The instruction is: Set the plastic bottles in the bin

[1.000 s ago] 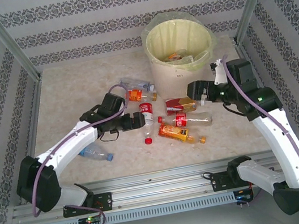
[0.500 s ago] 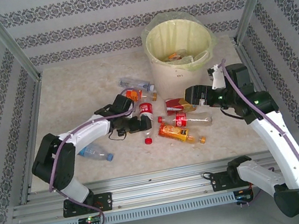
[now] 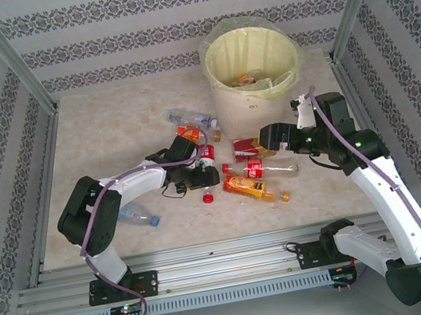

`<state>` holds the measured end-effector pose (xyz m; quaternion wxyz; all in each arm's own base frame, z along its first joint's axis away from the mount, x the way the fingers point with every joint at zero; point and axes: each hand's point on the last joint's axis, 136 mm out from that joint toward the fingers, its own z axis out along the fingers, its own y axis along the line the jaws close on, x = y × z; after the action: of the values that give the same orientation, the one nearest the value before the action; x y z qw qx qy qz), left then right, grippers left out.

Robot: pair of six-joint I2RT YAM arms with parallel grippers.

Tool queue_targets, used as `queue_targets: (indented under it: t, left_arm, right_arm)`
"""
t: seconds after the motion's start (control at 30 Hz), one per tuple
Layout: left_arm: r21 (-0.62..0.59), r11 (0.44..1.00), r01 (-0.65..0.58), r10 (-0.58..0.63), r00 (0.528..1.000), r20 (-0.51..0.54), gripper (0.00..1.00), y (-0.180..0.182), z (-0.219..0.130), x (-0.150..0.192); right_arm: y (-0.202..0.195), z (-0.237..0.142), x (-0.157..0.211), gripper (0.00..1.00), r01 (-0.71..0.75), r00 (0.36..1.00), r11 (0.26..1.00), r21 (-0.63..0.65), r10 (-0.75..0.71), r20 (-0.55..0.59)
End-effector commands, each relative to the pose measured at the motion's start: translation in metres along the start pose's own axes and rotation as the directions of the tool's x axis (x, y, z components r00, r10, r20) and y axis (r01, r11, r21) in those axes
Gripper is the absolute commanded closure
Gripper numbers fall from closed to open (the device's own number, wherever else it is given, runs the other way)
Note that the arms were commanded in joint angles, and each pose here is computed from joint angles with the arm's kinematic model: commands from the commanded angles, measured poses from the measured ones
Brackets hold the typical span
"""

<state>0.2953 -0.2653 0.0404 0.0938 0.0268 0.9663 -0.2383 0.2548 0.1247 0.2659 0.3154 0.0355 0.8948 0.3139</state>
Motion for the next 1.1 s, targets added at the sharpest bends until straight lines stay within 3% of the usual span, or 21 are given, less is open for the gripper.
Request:
queue_targets:
  t: [0.0, 0.4, 0.7, 1.07]
  left_arm:
    - [0.044, 0.999, -0.017, 0.015, 0.999, 0.031, 0.18, -0.018, 0.001, -0.012]
    - [0.045, 0.998, -0.034, 0.031, 0.997, 0.066, 0.42, -0.021, -0.014, -0.013]
    - [0.167, 0.978, -0.121, 0.099, 0.986, 0.137, 0.42, -0.045, -0.062, -0.001]
    - [0.417, 0.865, -0.279, 0.183, 0.949, 0.256, 0.44, -0.098, -0.136, 0.017]
  right_arm:
    - [0.003, -0.002, 0.001, 0.02, 0.0, 1.0, 1.0, -0.021, 0.0, 0.011]
    - [0.008, 0.003, 0.008, 0.02, 0.001, 1.0, 0.998, -0.058, -0.002, -0.019]
    - [0.039, 0.023, 0.02, 0.03, -0.051, 0.996, 0.979, -0.198, 0.036, -0.076]
    - [0.097, 0.068, 0.023, 0.05, -0.101, 0.991, 0.934, -0.342, 0.064, -0.118]
